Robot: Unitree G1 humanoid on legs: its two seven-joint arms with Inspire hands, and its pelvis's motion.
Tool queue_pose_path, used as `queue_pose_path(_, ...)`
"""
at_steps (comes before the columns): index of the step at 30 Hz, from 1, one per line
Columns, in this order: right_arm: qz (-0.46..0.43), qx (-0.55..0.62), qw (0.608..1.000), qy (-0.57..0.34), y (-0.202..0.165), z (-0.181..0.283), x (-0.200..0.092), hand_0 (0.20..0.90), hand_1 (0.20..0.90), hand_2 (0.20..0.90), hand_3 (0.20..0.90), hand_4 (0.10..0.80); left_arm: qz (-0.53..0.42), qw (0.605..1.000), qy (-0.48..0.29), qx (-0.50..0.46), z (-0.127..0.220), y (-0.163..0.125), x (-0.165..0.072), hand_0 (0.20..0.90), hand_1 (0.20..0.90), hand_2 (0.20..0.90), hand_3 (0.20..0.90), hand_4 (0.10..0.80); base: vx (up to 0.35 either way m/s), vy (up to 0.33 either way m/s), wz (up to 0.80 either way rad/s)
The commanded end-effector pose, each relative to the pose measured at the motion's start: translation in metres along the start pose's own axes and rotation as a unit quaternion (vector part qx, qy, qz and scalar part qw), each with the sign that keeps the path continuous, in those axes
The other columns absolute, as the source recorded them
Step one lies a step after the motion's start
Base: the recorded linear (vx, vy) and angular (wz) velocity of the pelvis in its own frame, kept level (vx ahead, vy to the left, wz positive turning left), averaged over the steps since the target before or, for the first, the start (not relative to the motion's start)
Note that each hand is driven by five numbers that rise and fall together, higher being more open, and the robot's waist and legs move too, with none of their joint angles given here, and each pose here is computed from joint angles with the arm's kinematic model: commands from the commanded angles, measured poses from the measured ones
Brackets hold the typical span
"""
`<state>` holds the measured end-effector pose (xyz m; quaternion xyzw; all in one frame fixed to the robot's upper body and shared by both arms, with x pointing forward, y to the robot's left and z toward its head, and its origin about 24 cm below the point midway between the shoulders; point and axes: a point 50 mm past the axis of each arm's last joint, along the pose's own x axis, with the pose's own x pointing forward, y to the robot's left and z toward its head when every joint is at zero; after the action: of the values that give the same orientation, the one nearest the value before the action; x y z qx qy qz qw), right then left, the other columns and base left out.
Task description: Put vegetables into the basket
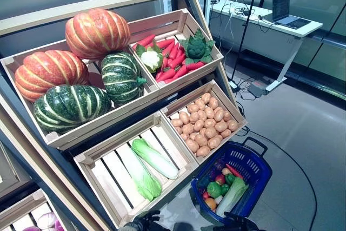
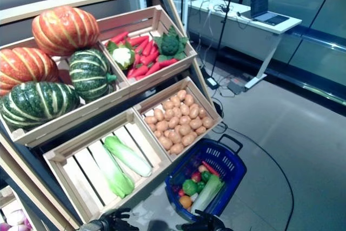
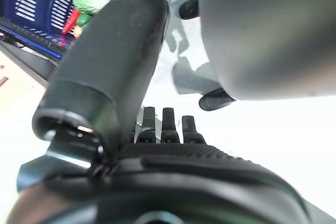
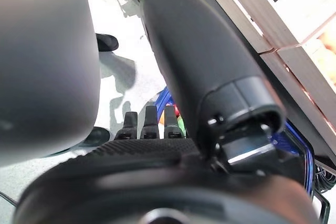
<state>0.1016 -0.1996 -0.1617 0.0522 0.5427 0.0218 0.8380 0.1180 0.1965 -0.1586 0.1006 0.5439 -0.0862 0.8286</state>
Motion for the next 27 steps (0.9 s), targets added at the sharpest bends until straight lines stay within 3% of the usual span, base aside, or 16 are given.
queue_pose_path(1,0.008,0.002,0.998,-0.066,0.008,0.036,0.006,0.900,0.900,0.900,0.900,0.800,0.007,0.998,-0.056,0.016,0.037,0.010,0.004,0.900,0.900,0.900,0.900,0.800,0.000,0.000,0.00)
queue_pose_path(16,0.008,-0.007,0.998,-0.055,0.009,0.033,0.007,0.900,0.900,0.900,0.900,0.800,-0.003,0.999,-0.021,0.043,0.027,0.005,0.005,0.900,0.900,0.900,0.900,0.800,0.000,0.000,0.00)
queue_pose_path(20,0.009,-0.011,0.998,-0.055,0.009,0.036,0.007,0.900,0.900,0.900,0.900,0.800,-0.038,0.996,-0.065,0.045,0.041,0.001,0.004,0.900,0.900,0.900,0.900,0.800,0.000,0.000,0.00)
queue_pose_path(27,0.005,-0.023,0.998,-0.056,0.004,0.038,0.005,0.900,0.900,0.900,0.900,0.800,-0.077,0.972,-0.187,0.117,0.100,0.002,-0.008,0.900,0.900,0.900,0.900,0.800,-0.005,0.002,0.00)
